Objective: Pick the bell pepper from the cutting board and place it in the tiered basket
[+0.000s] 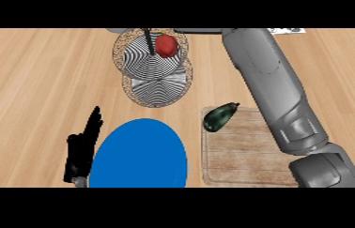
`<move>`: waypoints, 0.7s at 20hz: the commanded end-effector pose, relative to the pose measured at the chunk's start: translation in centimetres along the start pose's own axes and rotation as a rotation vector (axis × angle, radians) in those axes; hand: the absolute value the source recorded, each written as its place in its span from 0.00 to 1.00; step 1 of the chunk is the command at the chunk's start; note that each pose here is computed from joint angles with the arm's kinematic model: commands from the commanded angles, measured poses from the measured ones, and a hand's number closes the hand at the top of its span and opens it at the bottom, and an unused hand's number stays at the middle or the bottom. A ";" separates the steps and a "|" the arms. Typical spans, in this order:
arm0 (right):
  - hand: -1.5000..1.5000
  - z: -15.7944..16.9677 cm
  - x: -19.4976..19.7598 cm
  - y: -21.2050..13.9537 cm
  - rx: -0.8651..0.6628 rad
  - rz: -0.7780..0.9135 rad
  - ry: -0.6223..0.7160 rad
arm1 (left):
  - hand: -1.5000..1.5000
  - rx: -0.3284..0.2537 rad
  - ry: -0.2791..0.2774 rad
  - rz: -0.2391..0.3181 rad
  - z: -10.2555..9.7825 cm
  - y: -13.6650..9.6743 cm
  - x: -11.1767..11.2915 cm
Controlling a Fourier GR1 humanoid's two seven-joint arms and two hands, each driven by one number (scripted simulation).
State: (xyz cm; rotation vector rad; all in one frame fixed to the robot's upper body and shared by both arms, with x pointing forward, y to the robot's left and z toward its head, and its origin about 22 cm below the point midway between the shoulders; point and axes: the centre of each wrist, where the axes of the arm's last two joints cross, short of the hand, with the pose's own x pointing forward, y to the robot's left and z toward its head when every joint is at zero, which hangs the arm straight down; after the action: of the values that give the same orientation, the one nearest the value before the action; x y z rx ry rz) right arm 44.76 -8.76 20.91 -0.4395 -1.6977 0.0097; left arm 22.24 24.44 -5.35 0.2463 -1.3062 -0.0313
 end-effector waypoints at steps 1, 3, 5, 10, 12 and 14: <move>0.00 -1.9 0.3 -5.1 -0.131 -0.018 0.052 | 0.50 0.028 0.021 -0.003 0.3 0.5 -0.4; 0.00 -3.2 -1.1 -9.8 -0.180 -0.019 0.070 | 0.50 0.026 0.015 0.001 1.6 1.1 -0.8; 0.00 -2.9 -1.8 -12.8 -0.177 -0.033 0.096 | 0.50 0.044 0.032 0.015 1.5 -0.2 -2.1; 0.00 -1.3 -3.9 -22.3 -0.180 -0.042 0.077 | 0.50 0.040 0.033 0.008 1.8 0.6 -1.8; 0.00 0.0 -6.2 -26.0 -0.132 -0.019 0.097 | 0.50 0.037 0.027 0.016 0.8 0.5 -0.4; 0.00 0.5 -5.0 -30.9 -0.161 -0.026 0.067 | 0.50 0.050 0.022 0.023 0.6 1.6 -0.9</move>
State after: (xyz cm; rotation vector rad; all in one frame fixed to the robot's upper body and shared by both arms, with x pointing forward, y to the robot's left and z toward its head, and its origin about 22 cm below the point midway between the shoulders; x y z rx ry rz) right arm 39.72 -32.69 22.50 -0.5168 -1.6239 -0.1756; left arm 21.08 25.51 -5.62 0.2725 -1.2898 0.0093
